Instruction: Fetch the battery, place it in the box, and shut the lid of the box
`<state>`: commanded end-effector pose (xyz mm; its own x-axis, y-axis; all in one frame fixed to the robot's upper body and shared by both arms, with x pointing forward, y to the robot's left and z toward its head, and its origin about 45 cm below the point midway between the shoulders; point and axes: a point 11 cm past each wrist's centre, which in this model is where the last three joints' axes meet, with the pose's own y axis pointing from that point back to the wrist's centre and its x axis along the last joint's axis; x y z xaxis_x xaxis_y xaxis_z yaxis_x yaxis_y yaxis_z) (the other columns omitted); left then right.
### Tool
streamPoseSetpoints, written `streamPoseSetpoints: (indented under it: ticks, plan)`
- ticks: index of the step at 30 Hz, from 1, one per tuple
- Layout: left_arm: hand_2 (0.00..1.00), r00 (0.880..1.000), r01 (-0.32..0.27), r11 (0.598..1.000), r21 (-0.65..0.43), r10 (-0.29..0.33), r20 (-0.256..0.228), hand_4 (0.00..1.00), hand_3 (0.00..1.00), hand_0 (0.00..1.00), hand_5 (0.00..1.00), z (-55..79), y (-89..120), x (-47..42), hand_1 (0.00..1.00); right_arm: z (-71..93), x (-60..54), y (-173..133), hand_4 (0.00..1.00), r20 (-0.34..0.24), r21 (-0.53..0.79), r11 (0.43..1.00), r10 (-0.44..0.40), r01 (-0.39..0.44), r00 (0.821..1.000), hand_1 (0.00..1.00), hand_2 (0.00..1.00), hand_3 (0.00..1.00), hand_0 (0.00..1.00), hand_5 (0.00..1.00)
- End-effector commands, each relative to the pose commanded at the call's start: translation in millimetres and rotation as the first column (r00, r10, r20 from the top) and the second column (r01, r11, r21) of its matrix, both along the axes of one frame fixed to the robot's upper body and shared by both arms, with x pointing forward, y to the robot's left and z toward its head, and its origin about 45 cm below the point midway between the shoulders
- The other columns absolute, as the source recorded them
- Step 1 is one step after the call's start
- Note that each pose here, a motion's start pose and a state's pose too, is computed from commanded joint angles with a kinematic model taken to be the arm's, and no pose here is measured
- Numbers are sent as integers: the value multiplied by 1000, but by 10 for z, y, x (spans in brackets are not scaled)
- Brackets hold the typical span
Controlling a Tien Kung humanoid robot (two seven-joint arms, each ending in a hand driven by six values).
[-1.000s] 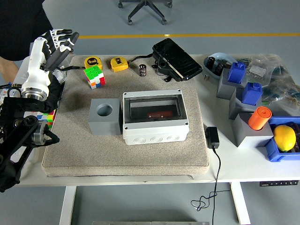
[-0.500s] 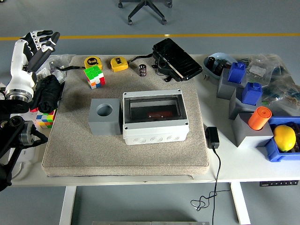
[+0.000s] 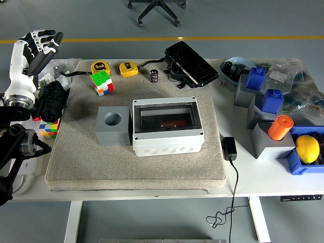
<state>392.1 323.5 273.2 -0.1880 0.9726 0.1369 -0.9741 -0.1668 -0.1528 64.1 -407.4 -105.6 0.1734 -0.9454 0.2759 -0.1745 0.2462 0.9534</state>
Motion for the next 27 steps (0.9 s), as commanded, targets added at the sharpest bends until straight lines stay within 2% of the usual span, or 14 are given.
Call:
streamPoseSetpoints:
  ticks: [14,17,19,27]
  plan:
    - [578,1000,2,1000,0,-2,-1,949,570,516,510,-6,-10,-4,599,3,14,-3,934,1,-1,1000,-1,1,1000,654,665,572,617,446]
    - [572,1000,1,1000,0,-1,13,948,570,504,510,55,-5,24,598,17,125,14,934,13,2,1000,16,-16,1000,654,665,570,618,445]
    - [572,1000,17,1000,18,-17,7,948,570,504,510,57,-36,31,598,25,155,19,934,13,4,999,36,-36,999,654,665,570,618,445]
    - [568,999,36,999,15,-35,-35,948,571,499,510,-112,-100,-38,592,24,45,-43,935,-6,-10,1000,29,-29,1000,656,665,571,618,447]
